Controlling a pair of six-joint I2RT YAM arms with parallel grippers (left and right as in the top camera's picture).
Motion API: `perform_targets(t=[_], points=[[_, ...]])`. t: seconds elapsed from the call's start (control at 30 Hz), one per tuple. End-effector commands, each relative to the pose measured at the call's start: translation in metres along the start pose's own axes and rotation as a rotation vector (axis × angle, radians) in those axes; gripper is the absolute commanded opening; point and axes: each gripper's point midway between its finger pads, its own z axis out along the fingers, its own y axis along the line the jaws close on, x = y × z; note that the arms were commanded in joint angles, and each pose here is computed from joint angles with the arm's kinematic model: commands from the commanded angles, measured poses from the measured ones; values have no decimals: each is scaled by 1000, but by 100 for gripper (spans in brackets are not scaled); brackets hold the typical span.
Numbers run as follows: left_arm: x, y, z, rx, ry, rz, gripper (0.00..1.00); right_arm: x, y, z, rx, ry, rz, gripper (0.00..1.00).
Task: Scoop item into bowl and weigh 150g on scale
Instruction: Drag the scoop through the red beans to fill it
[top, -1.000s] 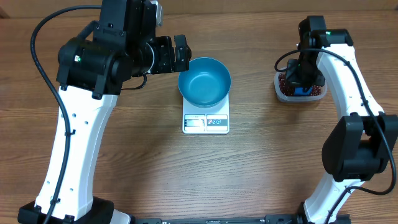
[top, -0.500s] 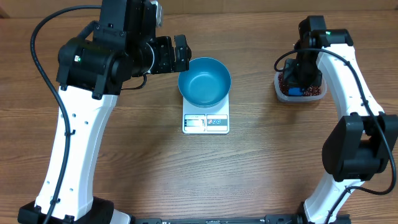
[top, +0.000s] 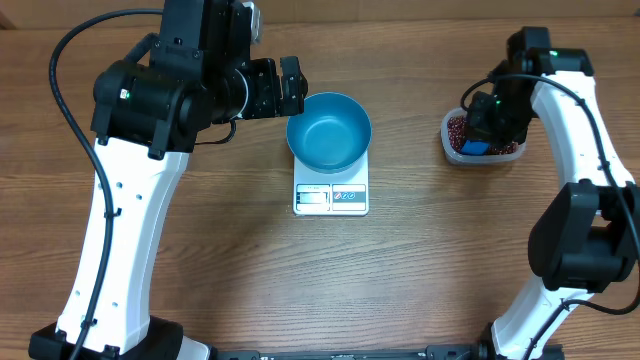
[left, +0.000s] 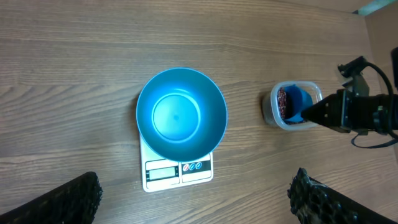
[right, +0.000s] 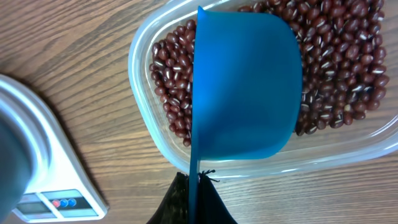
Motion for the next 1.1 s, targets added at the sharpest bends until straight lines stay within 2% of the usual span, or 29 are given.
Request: perform_targets(t=[0.0, 0.2, 0.57, 1.07], points=[[-4, -1, -1, 7, -9, 17, 100, -5, 12, -4, -113, 7, -10, 4], [-3, -1, -1, 5, -4, 17, 99, -3, -3, -3, -108, 21, 29, 4], [-2, -1, -1, 6, -2, 16, 99, 22, -19, 23, -128, 118, 72, 4], [0, -3, -1, 21, 8, 16, 100, 21, -25, 19, -172, 123, 133, 4]])
